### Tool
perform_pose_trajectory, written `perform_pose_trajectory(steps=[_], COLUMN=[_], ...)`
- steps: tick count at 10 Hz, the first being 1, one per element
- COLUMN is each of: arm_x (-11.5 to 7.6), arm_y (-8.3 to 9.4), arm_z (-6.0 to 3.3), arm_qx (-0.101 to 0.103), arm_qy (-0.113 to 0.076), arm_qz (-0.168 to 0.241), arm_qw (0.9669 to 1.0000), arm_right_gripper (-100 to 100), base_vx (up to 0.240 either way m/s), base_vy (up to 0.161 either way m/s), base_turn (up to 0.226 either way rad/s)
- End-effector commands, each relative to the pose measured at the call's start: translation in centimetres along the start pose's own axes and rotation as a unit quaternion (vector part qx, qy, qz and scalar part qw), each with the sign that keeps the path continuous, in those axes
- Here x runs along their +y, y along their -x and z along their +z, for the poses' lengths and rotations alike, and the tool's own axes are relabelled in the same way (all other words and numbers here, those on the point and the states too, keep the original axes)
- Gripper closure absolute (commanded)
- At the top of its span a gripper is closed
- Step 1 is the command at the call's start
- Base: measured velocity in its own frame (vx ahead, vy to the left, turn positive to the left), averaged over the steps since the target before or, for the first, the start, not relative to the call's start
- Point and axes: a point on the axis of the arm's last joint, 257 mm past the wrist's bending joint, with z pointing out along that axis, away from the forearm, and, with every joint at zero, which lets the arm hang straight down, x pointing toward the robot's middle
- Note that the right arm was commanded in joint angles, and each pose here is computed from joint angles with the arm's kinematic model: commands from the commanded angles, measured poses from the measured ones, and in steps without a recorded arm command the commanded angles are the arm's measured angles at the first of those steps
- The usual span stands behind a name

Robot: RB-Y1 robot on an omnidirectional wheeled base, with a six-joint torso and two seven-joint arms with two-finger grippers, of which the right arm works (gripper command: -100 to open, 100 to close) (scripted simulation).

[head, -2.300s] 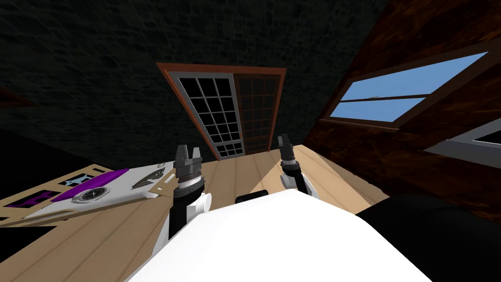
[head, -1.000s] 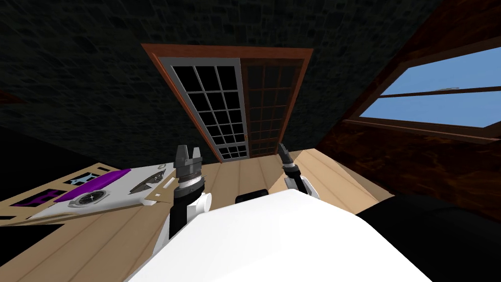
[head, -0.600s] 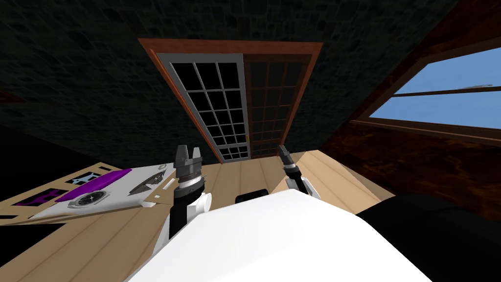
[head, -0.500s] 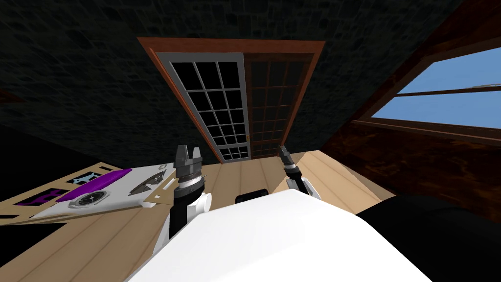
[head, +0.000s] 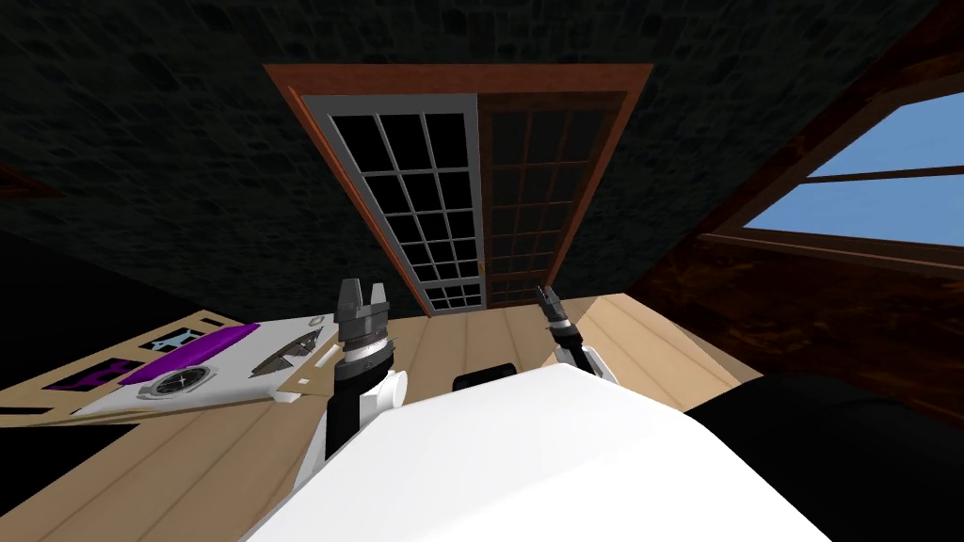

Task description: Pull the door open

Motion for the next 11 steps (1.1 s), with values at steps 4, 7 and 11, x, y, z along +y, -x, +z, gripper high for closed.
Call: perform_pose_trajectory(steps=[4, 7, 11], arm_x=[-3.5, -5.8, -8.0], arm_y=[-1.4, -2.5, -3.4], arm_z=[-1.87, -3.55, -5.38], arm_qx=[0.024, 0.043, 0.062], arm_qy=[-0.03, -0.051, -0.072], arm_qz=[-0.057, -0.095, -0.13], arm_qw=[0.9976, 0.9933, 0.987], arm_right_gripper=[-100, -100, -100], base_vx=[0.125, 0.131, 0.112], base_vy=[0.041, 0.026, 0.033], base_turn=[0.054, 0.06, 0.038])
